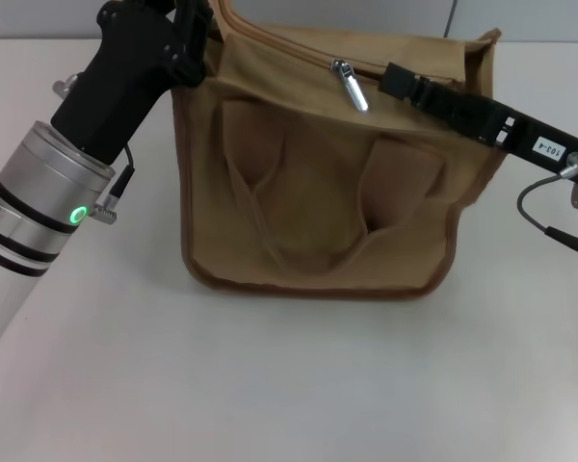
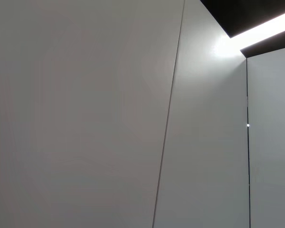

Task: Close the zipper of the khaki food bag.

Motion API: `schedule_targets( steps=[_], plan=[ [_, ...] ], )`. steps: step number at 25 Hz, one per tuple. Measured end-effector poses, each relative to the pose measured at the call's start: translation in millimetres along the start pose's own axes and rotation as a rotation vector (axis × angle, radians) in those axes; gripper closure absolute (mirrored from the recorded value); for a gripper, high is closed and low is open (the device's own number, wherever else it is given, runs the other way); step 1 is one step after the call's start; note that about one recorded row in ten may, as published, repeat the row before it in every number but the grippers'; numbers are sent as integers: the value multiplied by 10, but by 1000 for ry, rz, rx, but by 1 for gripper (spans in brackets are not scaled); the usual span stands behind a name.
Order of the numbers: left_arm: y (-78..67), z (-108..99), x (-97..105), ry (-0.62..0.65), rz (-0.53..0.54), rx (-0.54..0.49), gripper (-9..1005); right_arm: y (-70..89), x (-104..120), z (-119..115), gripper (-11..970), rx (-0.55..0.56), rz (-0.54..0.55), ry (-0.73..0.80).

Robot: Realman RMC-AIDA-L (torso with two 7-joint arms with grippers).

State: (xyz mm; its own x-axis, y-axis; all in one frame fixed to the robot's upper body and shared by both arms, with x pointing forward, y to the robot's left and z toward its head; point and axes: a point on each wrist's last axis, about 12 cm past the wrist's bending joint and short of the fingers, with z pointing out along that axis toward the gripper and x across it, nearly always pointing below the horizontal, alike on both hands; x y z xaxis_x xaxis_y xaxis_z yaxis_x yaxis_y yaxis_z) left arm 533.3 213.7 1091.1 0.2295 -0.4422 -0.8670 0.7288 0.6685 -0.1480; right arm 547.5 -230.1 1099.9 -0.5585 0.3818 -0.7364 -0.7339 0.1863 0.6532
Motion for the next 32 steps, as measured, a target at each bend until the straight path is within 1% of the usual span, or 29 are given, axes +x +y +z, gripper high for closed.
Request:
schedule_targets(
  steps=[4, 11, 17, 24, 32],
  plan=[
    [-2, 18, -1, -1, 1, 5, 924, -34, -14, 19, 438, 25, 6, 5],
    [-5, 38, -1, -3, 2, 10, 922, -37, -20, 88, 439, 17, 39, 36],
    [-9, 57, 0, -4, 2, 14, 921, -59, -3, 107, 440, 34, 73, 63],
    [-8, 72, -2, -5, 4, 18, 920, -89, -1, 109, 442, 60, 82, 73],
    [-9, 87, -4, -7, 4, 21, 918, -66, -5, 213, 443, 30, 99, 129]
  ],
)
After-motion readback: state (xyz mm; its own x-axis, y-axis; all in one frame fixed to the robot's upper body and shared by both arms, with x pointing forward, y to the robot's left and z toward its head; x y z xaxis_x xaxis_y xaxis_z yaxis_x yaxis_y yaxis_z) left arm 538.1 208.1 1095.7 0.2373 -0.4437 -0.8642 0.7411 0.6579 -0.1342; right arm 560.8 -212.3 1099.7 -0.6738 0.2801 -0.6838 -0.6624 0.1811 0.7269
